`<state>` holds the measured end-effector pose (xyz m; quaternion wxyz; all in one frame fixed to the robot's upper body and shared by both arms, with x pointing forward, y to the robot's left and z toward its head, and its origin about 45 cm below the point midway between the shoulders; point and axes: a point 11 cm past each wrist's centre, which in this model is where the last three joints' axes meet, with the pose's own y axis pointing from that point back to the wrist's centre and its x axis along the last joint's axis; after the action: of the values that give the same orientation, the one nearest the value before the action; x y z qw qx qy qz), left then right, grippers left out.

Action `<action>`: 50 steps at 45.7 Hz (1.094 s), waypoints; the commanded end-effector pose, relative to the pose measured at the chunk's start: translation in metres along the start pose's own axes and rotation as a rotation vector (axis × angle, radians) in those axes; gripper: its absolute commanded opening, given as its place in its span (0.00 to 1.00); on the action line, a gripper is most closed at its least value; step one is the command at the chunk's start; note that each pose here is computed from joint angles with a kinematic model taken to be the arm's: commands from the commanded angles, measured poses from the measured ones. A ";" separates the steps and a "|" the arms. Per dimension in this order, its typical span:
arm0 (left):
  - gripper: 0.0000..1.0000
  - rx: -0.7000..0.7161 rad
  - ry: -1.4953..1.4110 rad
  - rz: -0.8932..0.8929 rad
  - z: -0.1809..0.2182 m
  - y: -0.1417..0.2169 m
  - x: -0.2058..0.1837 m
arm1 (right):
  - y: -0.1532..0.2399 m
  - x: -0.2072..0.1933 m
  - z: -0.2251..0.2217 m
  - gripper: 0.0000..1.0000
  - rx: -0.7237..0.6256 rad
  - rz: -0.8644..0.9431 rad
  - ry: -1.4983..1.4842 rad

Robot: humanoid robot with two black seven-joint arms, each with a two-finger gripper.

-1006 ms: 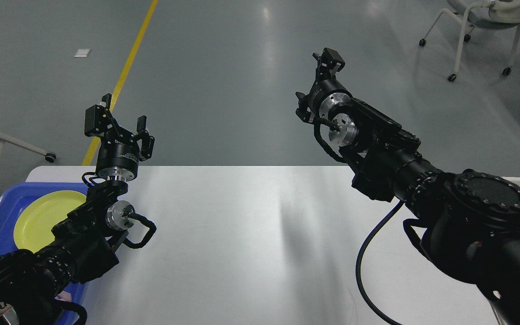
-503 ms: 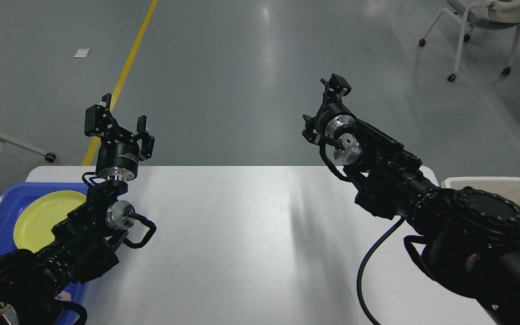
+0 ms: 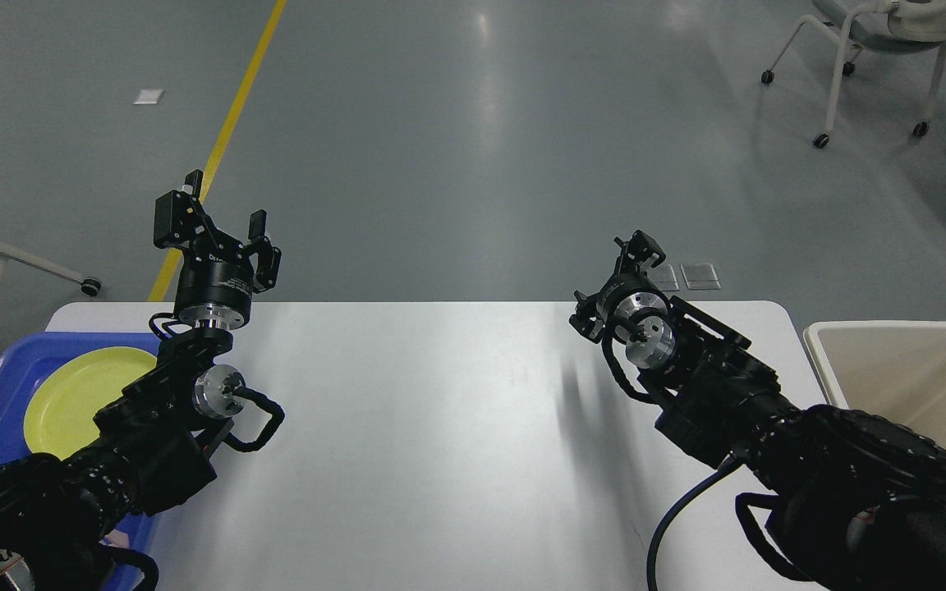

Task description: Tidy desktop

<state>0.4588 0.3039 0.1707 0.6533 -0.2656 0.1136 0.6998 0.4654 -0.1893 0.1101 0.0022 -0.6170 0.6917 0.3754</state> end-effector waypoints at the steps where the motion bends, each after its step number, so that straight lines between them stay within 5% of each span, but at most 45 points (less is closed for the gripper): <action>1: 1.00 0.000 0.000 0.000 0.000 0.000 0.000 | 0.000 0.002 0.001 1.00 -0.001 0.003 -0.008; 34: 1.00 0.000 0.000 0.000 0.000 0.000 0.000 | 0.000 0.001 -0.003 1.00 0.018 0.007 -0.065; 44: 1.00 -0.001 0.001 -0.001 0.000 -0.001 0.000 | 0.005 0.010 -0.024 1.00 0.270 0.020 -0.057; 50: 1.00 0.000 0.000 0.000 0.000 0.000 0.000 | 0.007 0.024 -0.010 1.00 0.270 0.038 -0.061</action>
<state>0.4588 0.3039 0.1708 0.6533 -0.2657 0.1136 0.6998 0.4661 -0.2121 0.1192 0.0970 -0.5902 0.7430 0.3003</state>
